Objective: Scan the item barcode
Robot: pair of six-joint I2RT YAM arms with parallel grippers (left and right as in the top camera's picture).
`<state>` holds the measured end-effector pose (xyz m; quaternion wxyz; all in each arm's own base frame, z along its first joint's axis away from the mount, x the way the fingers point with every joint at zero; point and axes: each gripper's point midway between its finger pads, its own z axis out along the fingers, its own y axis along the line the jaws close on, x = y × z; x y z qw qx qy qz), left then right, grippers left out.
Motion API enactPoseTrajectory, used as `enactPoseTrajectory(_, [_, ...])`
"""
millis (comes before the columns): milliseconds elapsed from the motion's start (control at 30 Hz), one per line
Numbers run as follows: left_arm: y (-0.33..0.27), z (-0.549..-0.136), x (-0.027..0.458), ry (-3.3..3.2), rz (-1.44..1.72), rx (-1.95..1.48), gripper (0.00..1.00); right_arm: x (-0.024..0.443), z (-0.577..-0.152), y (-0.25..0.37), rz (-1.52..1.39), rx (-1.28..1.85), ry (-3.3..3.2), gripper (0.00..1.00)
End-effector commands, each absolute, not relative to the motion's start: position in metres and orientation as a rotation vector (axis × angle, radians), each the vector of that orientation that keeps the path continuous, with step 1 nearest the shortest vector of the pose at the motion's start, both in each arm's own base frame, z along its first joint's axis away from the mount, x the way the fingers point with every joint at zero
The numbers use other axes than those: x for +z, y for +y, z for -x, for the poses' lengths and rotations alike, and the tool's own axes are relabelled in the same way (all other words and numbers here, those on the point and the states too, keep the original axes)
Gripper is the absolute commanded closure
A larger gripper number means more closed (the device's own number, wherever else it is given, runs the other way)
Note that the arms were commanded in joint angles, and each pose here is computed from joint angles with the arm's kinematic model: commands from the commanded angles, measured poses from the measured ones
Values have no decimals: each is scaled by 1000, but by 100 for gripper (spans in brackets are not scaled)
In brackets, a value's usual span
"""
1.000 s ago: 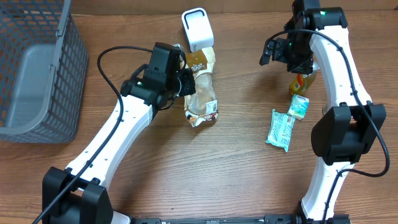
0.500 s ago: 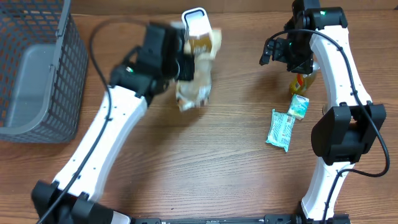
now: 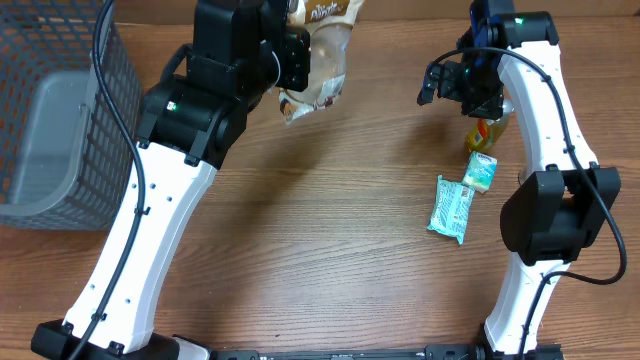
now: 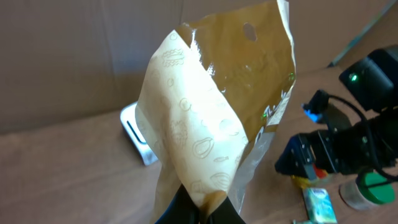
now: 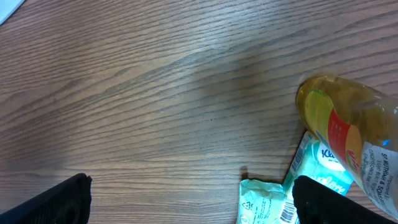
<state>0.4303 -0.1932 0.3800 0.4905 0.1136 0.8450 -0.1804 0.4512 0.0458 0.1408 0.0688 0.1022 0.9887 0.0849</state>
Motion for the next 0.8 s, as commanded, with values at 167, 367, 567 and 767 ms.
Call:
enactPoseTrajectory(167, [-176,-464,377,1966,-378,-93,96,156,-456,46,-291,270,2932,0])
enactPoseTrajectory(367, [-181,-507,351,1912,-424,187,96,156,-456,46,-291,270,2932,0])
enactPoseTrajectory(567, [-202,-550,328,1785,-460,455,96,156,-456,46,-291,270,2932,0])
enactPoseTrajectory(767, [-231,-580,305,1644,-529,619,96,156,-456,46,-291,270,2932,0])
